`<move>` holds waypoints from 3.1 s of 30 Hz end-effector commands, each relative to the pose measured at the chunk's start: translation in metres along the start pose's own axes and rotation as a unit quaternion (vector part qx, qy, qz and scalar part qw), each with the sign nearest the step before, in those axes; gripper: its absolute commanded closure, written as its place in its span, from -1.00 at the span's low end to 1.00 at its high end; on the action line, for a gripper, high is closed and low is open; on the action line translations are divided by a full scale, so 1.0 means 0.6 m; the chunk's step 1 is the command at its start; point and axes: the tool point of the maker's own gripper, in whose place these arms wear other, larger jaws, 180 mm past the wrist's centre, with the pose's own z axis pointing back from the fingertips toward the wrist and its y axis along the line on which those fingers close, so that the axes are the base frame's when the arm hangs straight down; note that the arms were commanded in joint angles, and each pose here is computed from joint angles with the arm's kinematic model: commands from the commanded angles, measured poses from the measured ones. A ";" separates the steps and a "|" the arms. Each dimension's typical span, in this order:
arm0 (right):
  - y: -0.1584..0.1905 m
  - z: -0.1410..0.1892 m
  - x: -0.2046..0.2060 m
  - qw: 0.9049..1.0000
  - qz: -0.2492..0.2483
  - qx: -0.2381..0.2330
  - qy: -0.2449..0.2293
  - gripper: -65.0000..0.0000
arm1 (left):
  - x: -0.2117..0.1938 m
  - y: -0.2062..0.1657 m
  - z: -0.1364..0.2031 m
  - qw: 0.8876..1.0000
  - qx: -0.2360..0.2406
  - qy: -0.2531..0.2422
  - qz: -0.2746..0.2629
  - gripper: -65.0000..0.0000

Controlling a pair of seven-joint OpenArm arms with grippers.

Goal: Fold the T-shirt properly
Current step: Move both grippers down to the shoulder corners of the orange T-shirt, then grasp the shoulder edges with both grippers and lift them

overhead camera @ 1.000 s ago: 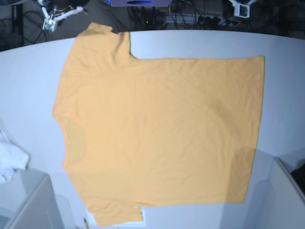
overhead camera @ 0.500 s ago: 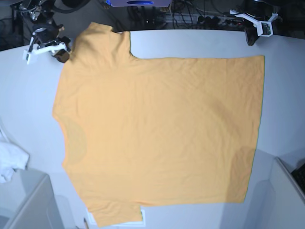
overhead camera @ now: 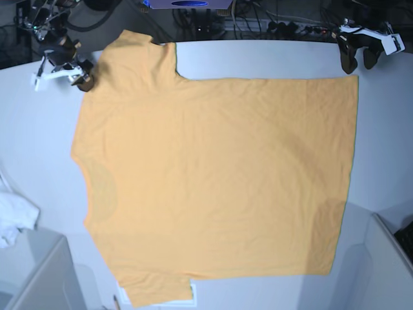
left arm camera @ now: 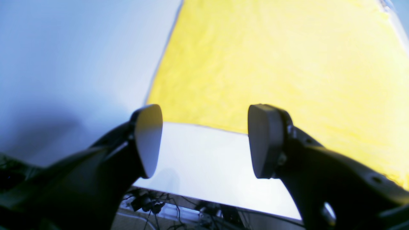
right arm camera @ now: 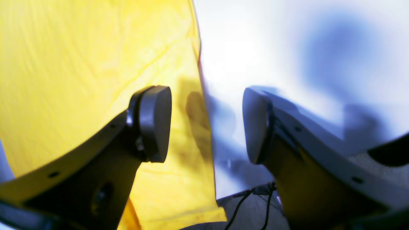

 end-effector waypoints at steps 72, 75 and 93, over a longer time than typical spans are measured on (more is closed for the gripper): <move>0.041 0.021 -0.066 0.996 0.065 0.033 0.056 1.00 | -0.054 0.033 -0.099 0.983 -0.043 0.138 0.112 1.00; 0.055 0.026 -0.051 0.995 0.077 0.040 0.043 1.00 | -0.032 0.013 -0.102 0.986 -0.059 0.125 0.097 1.00; 0.155 0.009 0.043 0.991 0.102 0.085 0.010 1.00 | 0.079 -0.052 -0.137 0.992 -0.081 0.053 0.082 1.00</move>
